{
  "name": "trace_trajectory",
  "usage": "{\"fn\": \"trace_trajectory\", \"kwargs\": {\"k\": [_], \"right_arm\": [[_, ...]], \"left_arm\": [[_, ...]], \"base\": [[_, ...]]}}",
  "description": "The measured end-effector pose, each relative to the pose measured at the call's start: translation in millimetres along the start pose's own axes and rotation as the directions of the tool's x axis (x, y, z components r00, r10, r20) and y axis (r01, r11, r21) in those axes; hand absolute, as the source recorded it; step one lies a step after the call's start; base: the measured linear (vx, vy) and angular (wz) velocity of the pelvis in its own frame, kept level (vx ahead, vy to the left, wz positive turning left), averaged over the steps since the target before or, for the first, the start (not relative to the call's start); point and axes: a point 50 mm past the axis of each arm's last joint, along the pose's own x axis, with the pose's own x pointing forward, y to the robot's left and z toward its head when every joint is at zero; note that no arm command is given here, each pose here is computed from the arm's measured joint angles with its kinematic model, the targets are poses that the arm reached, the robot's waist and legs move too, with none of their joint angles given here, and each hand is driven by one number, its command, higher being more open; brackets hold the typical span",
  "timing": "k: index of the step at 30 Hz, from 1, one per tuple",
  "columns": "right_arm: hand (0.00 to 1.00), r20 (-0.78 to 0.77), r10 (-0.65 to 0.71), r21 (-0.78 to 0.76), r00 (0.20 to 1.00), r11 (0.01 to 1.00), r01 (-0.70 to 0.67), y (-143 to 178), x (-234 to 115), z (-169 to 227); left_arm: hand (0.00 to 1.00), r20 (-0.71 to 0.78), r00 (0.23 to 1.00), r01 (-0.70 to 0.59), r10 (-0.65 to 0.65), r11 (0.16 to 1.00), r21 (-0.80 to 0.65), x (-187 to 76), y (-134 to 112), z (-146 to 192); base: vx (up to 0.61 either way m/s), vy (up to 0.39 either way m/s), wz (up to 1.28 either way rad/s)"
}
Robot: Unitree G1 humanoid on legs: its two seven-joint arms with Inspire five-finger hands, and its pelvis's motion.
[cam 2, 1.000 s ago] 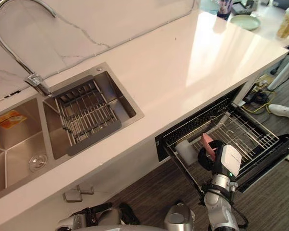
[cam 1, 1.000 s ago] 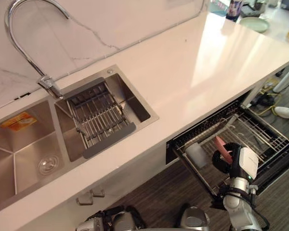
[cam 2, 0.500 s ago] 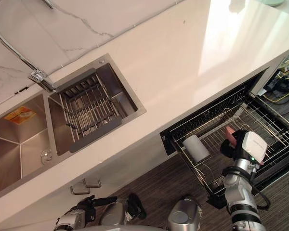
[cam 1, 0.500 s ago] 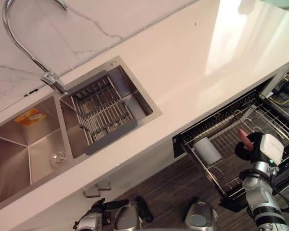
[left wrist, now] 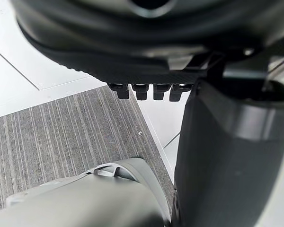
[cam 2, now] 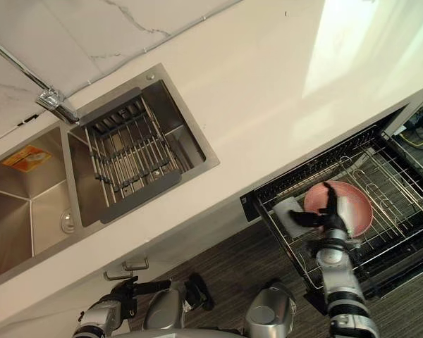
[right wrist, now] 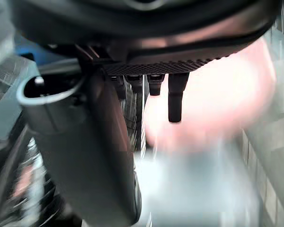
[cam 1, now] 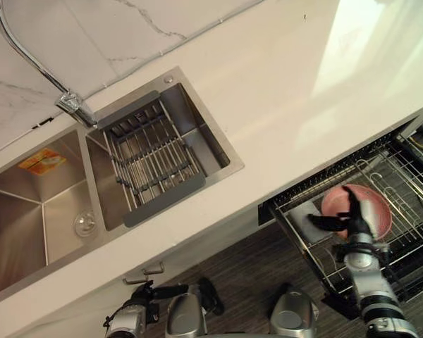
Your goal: Walk over to the sink, pick up the cup, carry it to the dishwasher, place the cup inside the dishwasher, then close the dishwasher door
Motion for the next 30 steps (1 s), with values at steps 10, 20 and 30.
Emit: {"fn": "trace_trajectory", "kwargs": {"k": [10,20,30], "right_arm": [[1.00,0.104,0.081,0.352,0.991,0.929,-0.113,18,-33,4],[1.00,0.153,-0.757,0.690,0.635,0.542,0.480,-120,-84,33],[1.00,-0.578,-0.739,0.697,0.347,-0.225,0.681,-123,-147,-109]], "left_arm": [[1.00,-0.028,1.000,-0.011,0.010,0.999,-0.037,1,3,-6],[1.00,-0.141,0.990,-0.047,0.029,0.991,-0.129,0,13,-30],[1.00,-0.286,0.953,-0.162,0.102,0.967,-0.196,-3,18,-59]], "base": [[0.00,-0.027,-0.08],[0.08,0.028,-0.08],[0.00,-0.044,-0.02]]}}
